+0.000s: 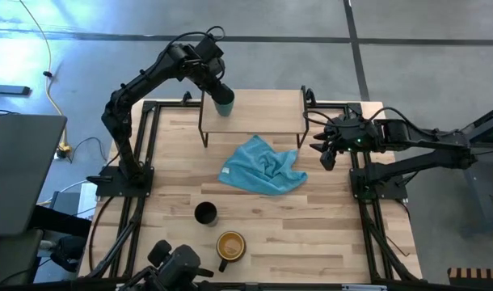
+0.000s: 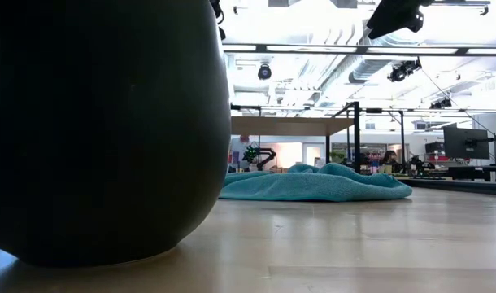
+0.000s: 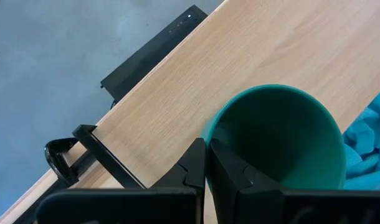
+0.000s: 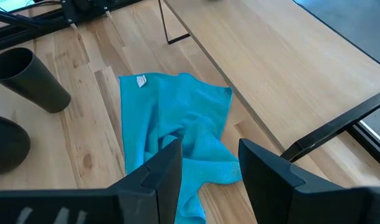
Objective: Stack small to large cups/mugs on shelf
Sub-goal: Put the green cup on the shelf
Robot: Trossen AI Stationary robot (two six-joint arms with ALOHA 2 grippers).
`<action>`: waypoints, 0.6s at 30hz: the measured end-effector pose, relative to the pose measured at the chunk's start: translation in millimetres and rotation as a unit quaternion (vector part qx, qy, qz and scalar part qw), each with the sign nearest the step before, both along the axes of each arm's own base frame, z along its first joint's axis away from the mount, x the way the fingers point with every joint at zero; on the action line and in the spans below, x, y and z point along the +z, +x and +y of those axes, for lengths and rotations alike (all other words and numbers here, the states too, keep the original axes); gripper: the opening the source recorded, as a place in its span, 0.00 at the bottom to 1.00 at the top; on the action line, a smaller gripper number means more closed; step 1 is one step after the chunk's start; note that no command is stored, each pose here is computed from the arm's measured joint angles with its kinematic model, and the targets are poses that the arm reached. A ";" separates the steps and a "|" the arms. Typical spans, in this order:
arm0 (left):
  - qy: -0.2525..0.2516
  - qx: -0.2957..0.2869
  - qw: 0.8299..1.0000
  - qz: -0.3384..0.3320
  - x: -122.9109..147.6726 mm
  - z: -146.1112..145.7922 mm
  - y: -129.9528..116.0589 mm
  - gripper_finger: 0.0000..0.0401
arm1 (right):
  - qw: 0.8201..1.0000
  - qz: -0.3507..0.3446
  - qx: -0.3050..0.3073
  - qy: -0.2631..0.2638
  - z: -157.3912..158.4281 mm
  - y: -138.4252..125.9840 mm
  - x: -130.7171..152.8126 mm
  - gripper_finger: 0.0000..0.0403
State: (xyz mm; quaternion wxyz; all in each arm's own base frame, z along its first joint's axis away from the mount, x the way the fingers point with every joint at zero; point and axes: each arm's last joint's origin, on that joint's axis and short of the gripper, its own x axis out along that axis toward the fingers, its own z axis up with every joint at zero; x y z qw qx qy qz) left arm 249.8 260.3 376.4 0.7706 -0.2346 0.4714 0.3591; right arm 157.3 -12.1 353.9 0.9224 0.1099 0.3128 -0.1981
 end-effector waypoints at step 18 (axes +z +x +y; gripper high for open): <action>-0.008 0.000 1.000 0.003 -6.0 3.6 3.6 0.00 | 1.000 0.004 0.000 0.000 0.0 -0.5 -0.5 0.37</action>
